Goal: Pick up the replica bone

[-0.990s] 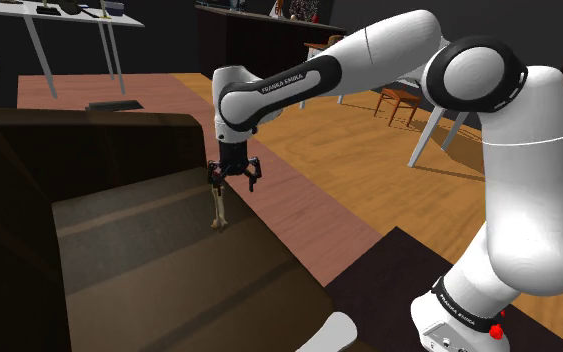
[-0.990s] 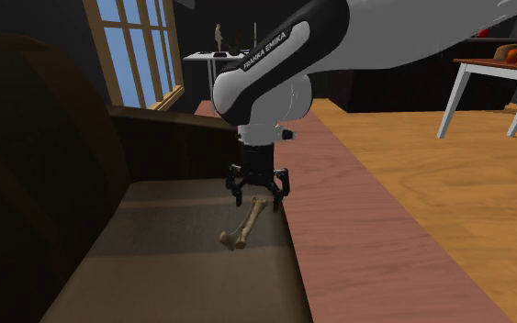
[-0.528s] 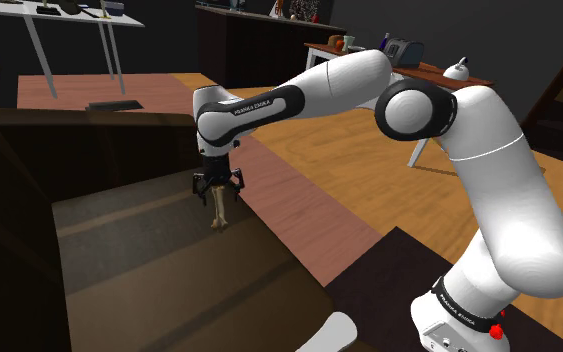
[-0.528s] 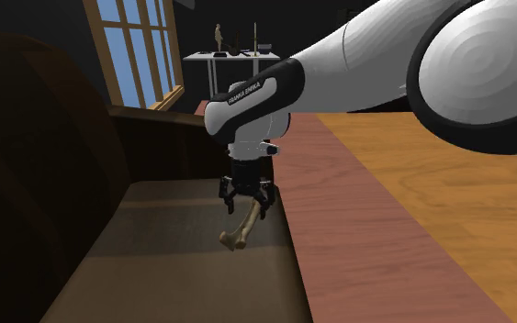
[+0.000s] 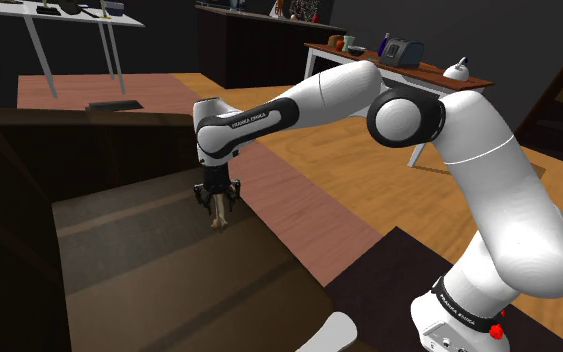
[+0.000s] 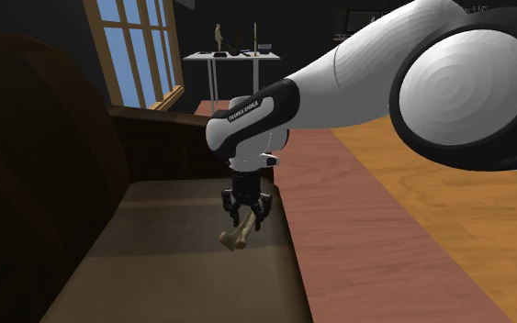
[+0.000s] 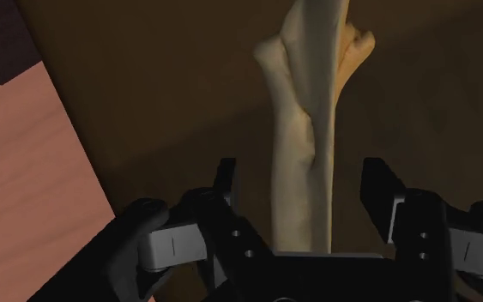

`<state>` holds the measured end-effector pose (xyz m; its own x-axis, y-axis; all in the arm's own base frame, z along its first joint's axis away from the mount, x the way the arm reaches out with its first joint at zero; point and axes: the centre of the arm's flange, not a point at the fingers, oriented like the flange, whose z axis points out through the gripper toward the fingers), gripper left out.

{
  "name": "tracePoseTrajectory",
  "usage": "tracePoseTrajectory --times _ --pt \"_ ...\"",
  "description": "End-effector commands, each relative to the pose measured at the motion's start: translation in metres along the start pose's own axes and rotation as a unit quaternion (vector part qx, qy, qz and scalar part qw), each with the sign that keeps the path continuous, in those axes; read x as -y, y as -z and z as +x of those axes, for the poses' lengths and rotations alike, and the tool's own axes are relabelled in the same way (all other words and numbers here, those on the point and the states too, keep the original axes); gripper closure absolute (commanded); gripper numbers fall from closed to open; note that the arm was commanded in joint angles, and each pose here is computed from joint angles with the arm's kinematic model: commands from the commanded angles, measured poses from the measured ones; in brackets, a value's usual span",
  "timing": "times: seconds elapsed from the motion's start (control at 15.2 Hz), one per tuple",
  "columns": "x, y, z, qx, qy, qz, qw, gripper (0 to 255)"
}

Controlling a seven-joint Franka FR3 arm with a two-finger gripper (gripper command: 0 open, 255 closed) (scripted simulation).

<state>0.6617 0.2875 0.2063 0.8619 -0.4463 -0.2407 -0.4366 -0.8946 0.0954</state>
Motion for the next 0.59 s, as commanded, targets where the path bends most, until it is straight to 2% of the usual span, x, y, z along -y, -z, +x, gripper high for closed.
tracePoseTrajectory --times 0.0,0.53 --pt "0.0004 -0.0006 0.0003 0.000 0.000 0.000 1.0000 255" --pt "0.0004 -0.0021 0.0005 0.000 0.000 0.000 1.0000 255"
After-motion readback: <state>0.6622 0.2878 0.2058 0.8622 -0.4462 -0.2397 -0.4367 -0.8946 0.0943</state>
